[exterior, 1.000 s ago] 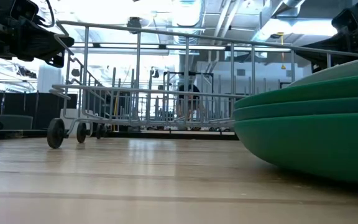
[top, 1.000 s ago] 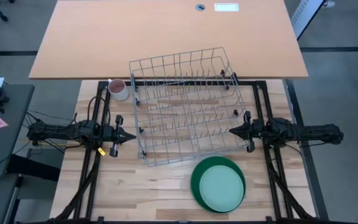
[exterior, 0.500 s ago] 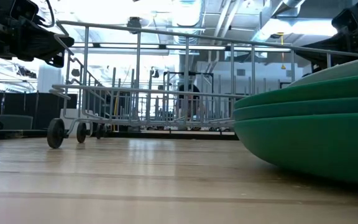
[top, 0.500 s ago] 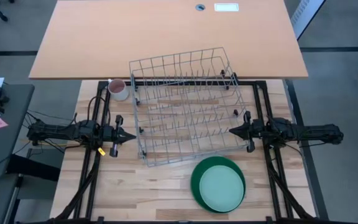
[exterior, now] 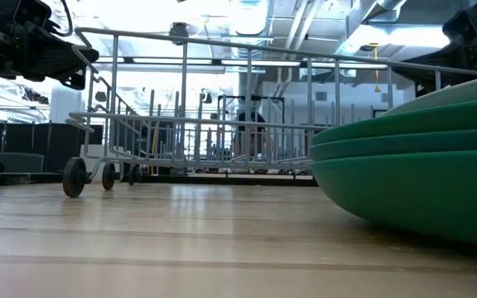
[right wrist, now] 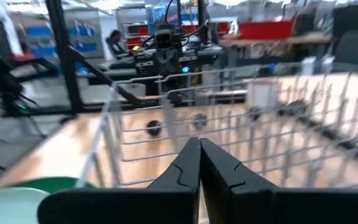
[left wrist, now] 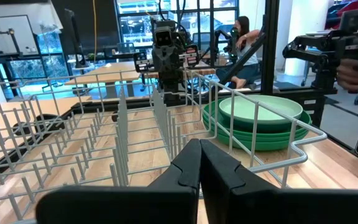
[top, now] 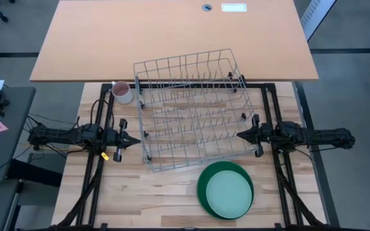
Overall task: Sort dishes
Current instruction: Put the light green plate in the dish rack
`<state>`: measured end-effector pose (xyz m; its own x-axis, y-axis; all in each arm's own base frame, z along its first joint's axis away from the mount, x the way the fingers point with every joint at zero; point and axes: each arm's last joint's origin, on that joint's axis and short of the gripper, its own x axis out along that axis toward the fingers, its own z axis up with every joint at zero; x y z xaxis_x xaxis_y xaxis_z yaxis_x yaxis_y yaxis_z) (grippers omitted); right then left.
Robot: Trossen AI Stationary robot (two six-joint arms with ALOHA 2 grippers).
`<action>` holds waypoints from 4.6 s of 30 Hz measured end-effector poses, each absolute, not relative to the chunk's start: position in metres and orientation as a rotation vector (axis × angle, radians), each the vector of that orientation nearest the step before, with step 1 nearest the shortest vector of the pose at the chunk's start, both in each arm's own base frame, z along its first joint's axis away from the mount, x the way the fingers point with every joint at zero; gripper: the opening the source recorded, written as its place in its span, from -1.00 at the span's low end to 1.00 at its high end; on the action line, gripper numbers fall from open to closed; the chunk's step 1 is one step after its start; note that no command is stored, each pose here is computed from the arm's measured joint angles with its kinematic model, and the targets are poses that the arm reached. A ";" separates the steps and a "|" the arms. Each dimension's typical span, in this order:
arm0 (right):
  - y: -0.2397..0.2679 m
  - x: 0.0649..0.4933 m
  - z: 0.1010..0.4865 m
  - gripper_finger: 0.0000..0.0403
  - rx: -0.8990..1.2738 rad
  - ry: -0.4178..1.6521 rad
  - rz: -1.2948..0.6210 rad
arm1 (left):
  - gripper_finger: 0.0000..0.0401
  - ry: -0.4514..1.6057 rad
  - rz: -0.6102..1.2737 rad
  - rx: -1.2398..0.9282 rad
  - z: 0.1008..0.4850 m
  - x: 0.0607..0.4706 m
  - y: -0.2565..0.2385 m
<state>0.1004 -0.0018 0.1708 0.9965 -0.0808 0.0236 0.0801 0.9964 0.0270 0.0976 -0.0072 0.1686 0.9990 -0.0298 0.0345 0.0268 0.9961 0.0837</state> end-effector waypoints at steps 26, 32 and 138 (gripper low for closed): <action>-0.005 0.066 0.345 -1.00 -0.022 -0.282 -0.138 | -1.00 -0.036 -0.028 0.083 0.169 0.098 -0.007; -0.002 0.060 0.397 -0.98 -0.003 -0.361 -0.058 | -1.00 -0.036 -0.028 0.083 0.169 0.098 -0.007; 0.212 0.156 0.211 -0.49 0.474 1.082 -0.181 | -1.00 0.419 -0.247 0.052 0.322 0.240 -0.073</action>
<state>0.1557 0.2120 0.2108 0.4662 0.0866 -0.8804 0.3681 0.8860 0.2820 0.2404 -0.0731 0.3218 0.8839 -0.2268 -0.4089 0.2482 0.9687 -0.0009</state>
